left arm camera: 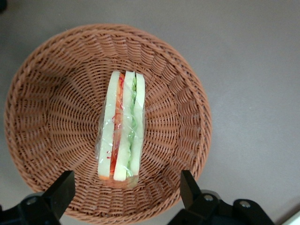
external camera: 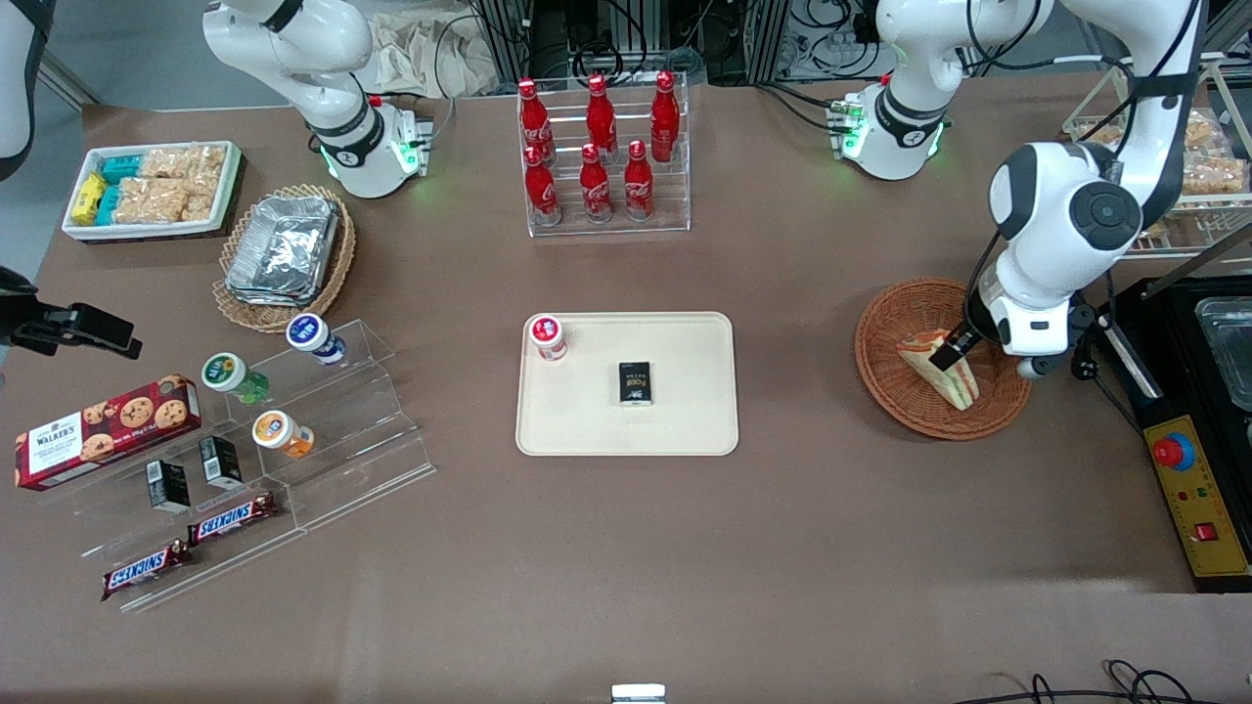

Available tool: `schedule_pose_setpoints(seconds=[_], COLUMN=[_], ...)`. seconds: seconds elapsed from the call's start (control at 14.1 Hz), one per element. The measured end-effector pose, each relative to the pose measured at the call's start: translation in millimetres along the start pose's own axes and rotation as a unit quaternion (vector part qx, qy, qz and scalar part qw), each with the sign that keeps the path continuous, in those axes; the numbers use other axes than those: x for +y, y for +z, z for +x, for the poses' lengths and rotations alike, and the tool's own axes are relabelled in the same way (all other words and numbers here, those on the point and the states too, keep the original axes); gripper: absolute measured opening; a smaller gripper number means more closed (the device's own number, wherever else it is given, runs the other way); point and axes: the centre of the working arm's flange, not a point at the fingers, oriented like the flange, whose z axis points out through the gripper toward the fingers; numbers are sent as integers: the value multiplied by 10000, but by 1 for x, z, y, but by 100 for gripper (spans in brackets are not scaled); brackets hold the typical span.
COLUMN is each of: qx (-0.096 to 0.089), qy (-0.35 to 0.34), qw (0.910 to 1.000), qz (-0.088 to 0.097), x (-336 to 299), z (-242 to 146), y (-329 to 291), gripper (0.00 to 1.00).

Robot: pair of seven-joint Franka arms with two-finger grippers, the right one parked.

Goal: Place sandwich from basket to tray
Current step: 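Lower the open left gripper onto the wrapped sandwich in the basket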

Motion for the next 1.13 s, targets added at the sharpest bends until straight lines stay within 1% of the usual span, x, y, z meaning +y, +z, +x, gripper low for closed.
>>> schedule_pose_setpoints(seconds=[0.35,0.57,0.64,0.71,0.78,0.99,1.13], qx=[-68,-72,-68,-80,-89,-88,-63], qy=[-17,-36,-31,-28,-28,-22,-9], qw=[10000,10000,10000,10000,10000,10000,10000], qz=[20,-5,-6,5,12,13,-1], x=[-5,-8,-9,-10,-10,-10,-9], z=[-4,-5,-5,-5,-5,-5,-4], y=[41,61,66,72,75,78,76], gripper=[100,100,93,93,89,54,38])
